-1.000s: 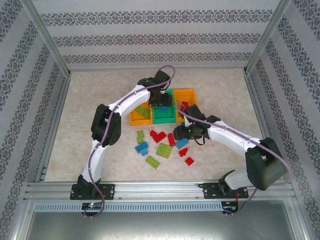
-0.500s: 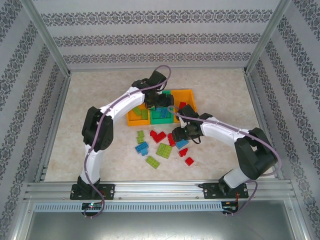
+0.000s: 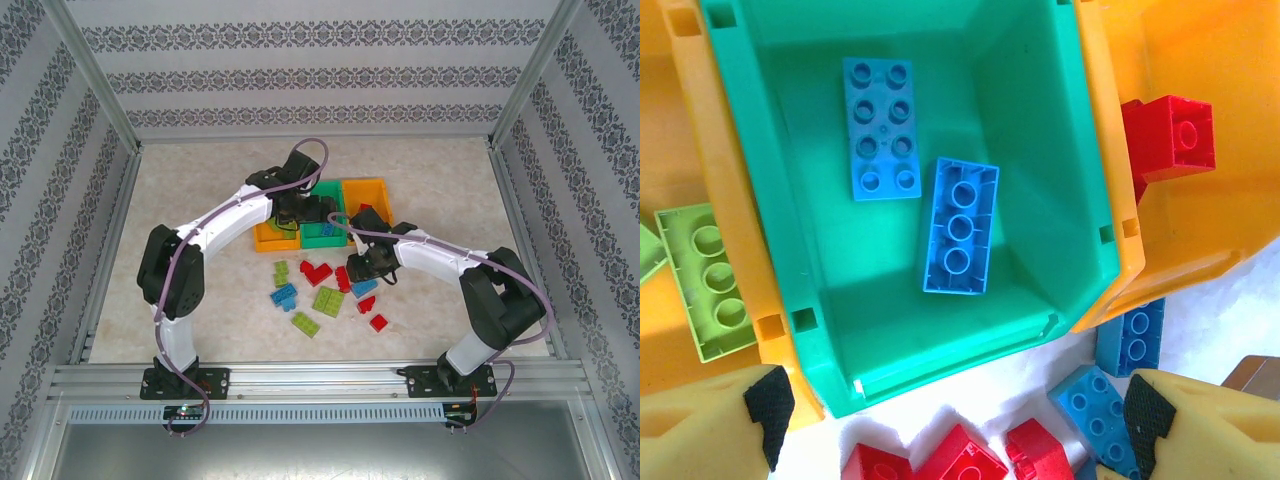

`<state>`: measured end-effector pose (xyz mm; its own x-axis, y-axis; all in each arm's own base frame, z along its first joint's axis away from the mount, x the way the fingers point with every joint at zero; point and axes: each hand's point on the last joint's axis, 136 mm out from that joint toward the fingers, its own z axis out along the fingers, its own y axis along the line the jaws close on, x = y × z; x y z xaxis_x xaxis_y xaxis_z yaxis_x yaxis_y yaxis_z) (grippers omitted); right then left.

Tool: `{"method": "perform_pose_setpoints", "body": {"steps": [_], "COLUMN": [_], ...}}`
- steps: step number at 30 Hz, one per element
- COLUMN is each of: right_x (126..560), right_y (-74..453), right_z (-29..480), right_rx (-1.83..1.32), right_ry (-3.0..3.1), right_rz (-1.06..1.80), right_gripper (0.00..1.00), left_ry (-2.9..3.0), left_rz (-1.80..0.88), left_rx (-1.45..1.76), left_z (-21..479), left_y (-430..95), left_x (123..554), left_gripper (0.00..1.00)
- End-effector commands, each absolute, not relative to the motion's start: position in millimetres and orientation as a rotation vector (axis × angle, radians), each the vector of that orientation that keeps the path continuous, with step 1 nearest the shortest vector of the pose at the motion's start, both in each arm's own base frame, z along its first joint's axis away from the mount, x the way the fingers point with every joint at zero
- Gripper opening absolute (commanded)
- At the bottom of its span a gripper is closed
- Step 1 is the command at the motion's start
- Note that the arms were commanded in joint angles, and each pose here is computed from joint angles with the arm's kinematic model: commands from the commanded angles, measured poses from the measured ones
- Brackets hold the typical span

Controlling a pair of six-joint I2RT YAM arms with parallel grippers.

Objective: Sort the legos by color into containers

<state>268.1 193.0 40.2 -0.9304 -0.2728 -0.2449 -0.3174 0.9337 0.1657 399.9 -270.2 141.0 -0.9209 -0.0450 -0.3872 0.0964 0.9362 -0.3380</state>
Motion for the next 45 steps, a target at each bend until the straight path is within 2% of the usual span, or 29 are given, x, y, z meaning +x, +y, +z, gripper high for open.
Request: {"method": "perform_pose_setpoints", "body": {"steps": [1,9,14,16,20,28,34,35,37,38,45], "right_x": [266,263,279,295,333,408,427,427,428,428,422], "right_y": [198,209,227,238,253,252,265,266,266,265,262], "right_z": [49,103,140,154,164,140,121,120,119,119,133], "right_rx": [-0.468,-0.528,-0.495,-0.453,-0.391,-0.112,-0.083,-0.086,-0.087,-0.082,-0.103], "right_ry": [2.865,2.745,2.628,2.575,2.557,2.641,2.671,2.672,2.671,2.672,2.636], "right_rz": [0.319,0.507,0.774,0.877,0.873,0.789,0.852,0.851,0.846,0.844,0.847], "right_gripper": [0.33,0.31,0.30,0.30,0.31,0.33,0.43,0.47,0.60,0.63,0.71], "left_ry": [2.649,2.671,2.673,2.668,2.686,2.748,2.792,2.794,2.799,2.798,2.853], "left_rz": [-0.475,-0.321,-0.298,-0.323,-0.334,-0.348,-0.251,-0.245,-0.236,-0.240,-0.253], "left_rx": [-0.005,0.027,0.067,0.094,0.133,0.272,0.377,0.383,0.387,0.389,0.343], "left_z": [154,141,131,128,116,93,76,75,73,73,74], "left_y": [-257,-224,-207,-206,-199,-207,-204,-204,-202,-202,-209], "left_x": [403,377,353,342,323,280,256,253,246,243,219], "left_gripper": [0.88,0.90,0.92,0.93,0.97,0.96,0.95,0.95,0.95,0.94,0.87]}}
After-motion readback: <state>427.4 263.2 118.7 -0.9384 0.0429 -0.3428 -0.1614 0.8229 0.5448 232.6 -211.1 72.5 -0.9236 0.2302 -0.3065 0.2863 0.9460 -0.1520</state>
